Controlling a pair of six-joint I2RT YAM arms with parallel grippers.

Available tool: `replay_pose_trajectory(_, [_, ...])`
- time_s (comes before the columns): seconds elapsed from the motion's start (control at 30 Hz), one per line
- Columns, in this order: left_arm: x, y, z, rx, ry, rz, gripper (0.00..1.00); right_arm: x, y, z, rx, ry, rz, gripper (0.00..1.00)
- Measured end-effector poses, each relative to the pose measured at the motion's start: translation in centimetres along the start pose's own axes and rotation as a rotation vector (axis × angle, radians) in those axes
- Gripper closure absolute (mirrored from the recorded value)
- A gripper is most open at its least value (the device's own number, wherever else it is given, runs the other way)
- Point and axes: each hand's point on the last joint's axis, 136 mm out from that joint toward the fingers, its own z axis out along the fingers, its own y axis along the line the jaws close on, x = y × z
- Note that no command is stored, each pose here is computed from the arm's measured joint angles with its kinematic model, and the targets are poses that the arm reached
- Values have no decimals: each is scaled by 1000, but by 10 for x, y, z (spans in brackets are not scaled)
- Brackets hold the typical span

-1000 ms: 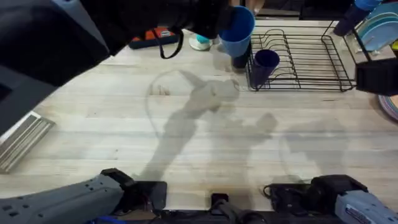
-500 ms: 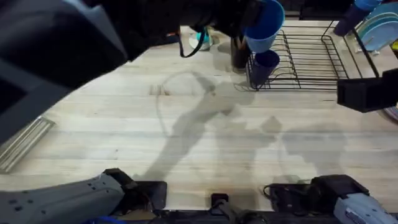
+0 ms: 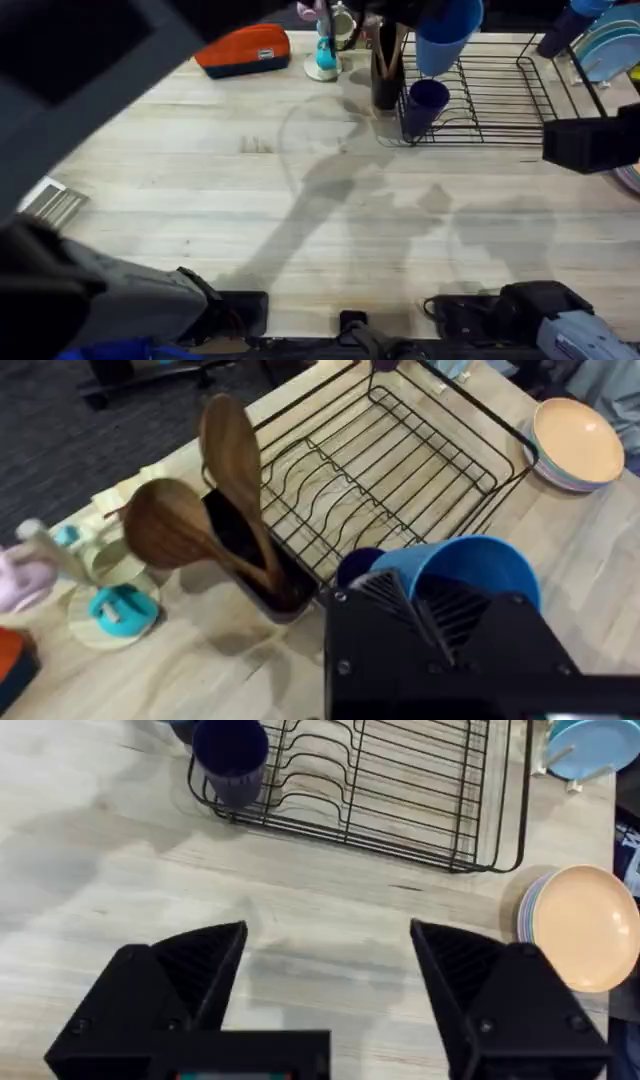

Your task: Pick up the cup on the table and put them onto the rack.

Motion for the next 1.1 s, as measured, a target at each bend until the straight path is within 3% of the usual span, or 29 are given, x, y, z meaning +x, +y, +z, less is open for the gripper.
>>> replay_pose_trajectory(0.3, [27,-9,46,32,82,23,961,0,0,0,0,0,2,9])
replay_pose_trajectory(0.57, [24,-7,57,34,61,32,961,0,0,0,0,0,0,9])
replay_pose_trajectory(0.87, [38,-2,73,26,98,24,961,0,0,0,0,0,-2,10])
replay_pose_trajectory(1.1, [33,-1,74,22,78,29,961,0,0,0,0,0,-2,9])
